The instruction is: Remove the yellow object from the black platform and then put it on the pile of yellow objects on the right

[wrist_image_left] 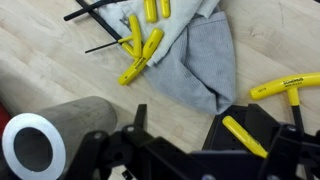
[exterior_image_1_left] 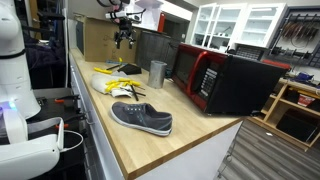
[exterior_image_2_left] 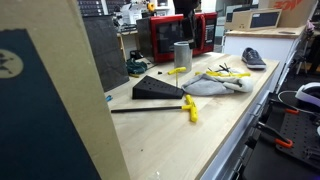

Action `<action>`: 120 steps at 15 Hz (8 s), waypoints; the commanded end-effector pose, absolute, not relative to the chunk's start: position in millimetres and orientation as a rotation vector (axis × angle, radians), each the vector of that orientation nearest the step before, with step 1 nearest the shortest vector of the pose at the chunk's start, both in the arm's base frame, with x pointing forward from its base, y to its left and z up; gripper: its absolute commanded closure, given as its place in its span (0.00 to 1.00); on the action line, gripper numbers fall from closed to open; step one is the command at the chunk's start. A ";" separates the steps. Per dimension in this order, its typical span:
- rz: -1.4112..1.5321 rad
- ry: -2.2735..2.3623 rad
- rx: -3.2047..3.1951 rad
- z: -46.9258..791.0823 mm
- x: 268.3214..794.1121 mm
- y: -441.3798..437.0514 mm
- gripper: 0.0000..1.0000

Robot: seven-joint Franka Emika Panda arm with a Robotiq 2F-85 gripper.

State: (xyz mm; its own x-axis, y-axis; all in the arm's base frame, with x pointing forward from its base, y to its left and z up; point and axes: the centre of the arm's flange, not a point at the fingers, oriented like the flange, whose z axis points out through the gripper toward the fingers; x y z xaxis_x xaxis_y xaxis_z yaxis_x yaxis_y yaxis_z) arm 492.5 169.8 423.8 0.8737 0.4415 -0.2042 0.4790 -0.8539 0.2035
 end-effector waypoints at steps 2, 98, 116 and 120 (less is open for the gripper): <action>-0.159 0.891 2.734 407.8 496.2 184.2 0.00; 0.008 0.835 2.866 379.6 507.8 202.6 0.97; -0.337 1.062 2.353 421.0 463.2 171.0 0.97; -0.459 1.078 2.170 390.9 449.6 167.5 0.97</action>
